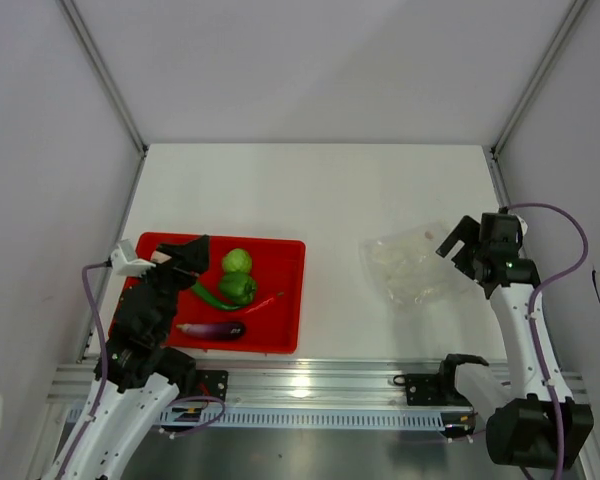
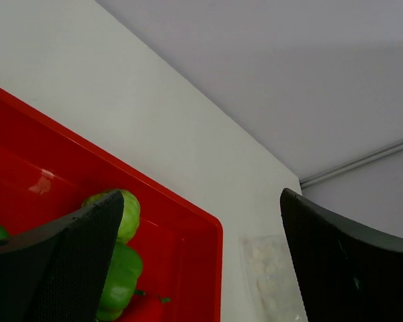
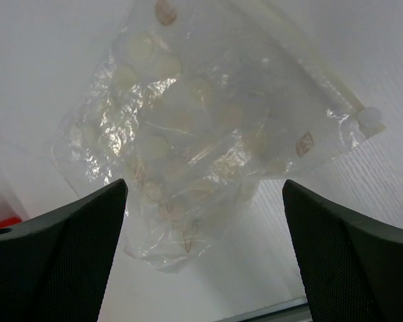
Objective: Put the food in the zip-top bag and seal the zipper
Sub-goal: Open the zipper of the food storage bag at the center of the board.
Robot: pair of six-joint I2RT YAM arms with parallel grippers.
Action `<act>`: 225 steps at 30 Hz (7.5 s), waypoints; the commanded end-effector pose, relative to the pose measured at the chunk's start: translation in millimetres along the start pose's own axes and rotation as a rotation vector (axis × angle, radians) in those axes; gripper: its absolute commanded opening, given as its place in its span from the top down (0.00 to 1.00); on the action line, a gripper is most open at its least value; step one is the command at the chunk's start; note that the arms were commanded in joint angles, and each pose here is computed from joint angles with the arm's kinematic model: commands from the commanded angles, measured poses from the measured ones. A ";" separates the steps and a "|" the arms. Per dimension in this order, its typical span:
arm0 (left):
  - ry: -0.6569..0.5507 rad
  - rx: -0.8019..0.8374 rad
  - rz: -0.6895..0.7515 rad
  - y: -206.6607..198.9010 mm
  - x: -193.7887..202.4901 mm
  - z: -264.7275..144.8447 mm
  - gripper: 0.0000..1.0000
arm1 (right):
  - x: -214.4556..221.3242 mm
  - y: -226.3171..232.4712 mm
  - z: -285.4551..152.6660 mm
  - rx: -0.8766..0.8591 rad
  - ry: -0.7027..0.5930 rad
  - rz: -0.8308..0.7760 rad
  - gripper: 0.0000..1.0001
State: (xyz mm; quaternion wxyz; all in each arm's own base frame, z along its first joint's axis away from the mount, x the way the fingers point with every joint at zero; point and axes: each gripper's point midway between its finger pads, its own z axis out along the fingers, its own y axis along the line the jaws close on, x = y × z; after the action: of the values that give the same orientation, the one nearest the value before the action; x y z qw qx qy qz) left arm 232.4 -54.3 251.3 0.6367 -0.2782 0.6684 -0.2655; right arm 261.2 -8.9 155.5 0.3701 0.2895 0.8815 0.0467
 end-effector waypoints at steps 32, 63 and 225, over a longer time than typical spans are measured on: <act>0.471 0.373 0.200 -93.8 43.3 -22.3 0.09 | 77.7 103.6 22.6 -0.262 0.298 -0.051 0.01; 0.689 0.461 0.146 -118.0 75.4 -20.1 0.20 | 65.5 141.3 99.7 -0.644 0.384 -0.050 0.31; 0.966 0.762 0.269 -228.4 212.2 -63.2 0.19 | 59.9 88.2 -99.1 0.014 -0.130 -0.636 1.00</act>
State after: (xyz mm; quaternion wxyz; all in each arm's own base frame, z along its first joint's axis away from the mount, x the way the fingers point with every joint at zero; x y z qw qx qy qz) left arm 155.4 -383.1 203.7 0.2261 0.2172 0.8203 -0.4783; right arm 195.5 99.8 212.3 0.3970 -0.0142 0.9107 -0.1134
